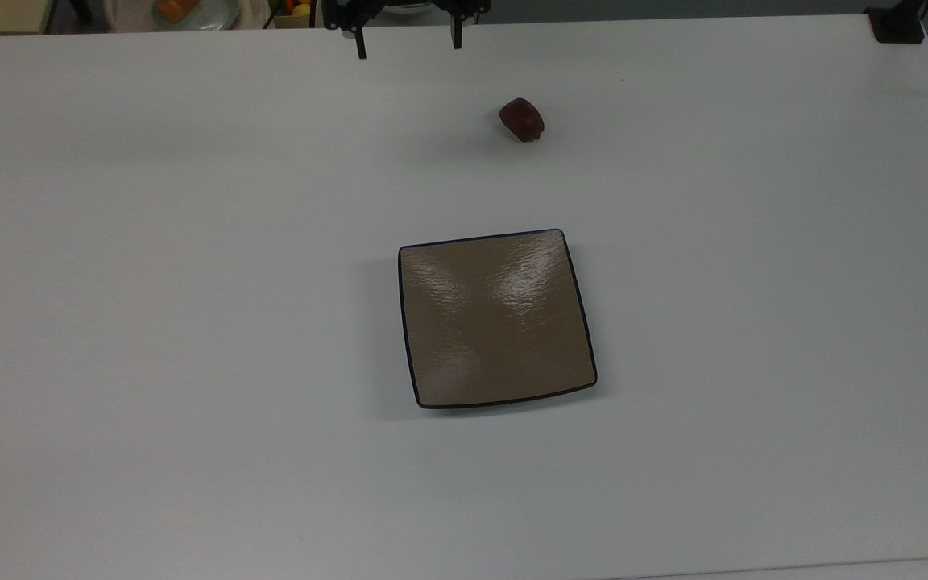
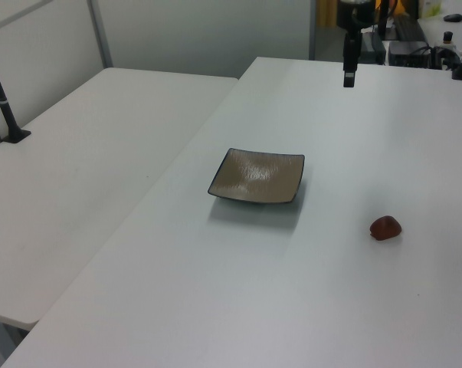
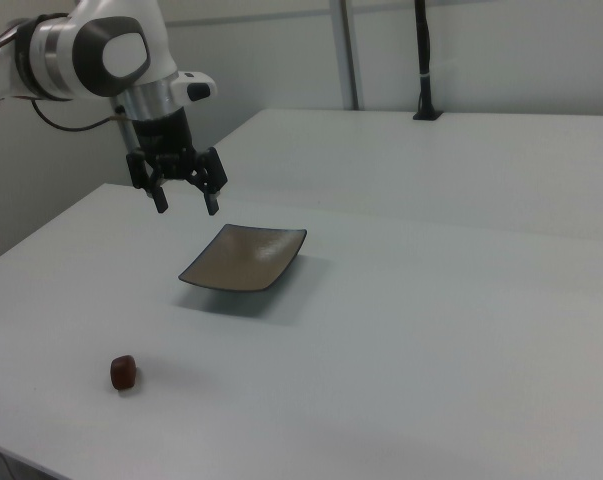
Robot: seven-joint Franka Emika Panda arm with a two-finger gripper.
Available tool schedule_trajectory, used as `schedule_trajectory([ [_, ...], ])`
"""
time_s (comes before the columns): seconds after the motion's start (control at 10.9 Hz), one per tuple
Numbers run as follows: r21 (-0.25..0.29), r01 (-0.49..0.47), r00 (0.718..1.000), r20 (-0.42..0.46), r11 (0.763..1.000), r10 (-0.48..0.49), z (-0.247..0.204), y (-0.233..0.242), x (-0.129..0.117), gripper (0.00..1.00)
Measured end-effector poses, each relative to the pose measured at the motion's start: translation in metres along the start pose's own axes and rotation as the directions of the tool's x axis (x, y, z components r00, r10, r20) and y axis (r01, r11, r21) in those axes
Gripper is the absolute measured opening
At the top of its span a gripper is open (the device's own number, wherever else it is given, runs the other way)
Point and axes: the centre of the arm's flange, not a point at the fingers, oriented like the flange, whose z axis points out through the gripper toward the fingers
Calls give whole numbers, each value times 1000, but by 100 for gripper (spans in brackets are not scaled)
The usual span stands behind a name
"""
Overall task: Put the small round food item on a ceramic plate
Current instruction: 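Move the open gripper toward the small dark-red food item, then lower the gripper over the dark-red food item and close on it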
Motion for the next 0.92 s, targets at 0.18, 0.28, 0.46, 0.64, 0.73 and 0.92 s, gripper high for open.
schedule_trajectory([
  [0.18,17,168,984,59,986,-169,7,-1,-5,100],
  [0.28,37,272,957,93,962,-274,12,-1,-8,100],
  [0.46,79,394,905,141,916,-401,20,-3,-14,100],
  [0.64,106,429,878,185,897,-441,37,-23,-16,100],
  [0.73,116,434,869,209,893,-449,49,-36,-17,100],
  [0.92,133,441,849,258,887,-461,74,-59,-20,100],
])
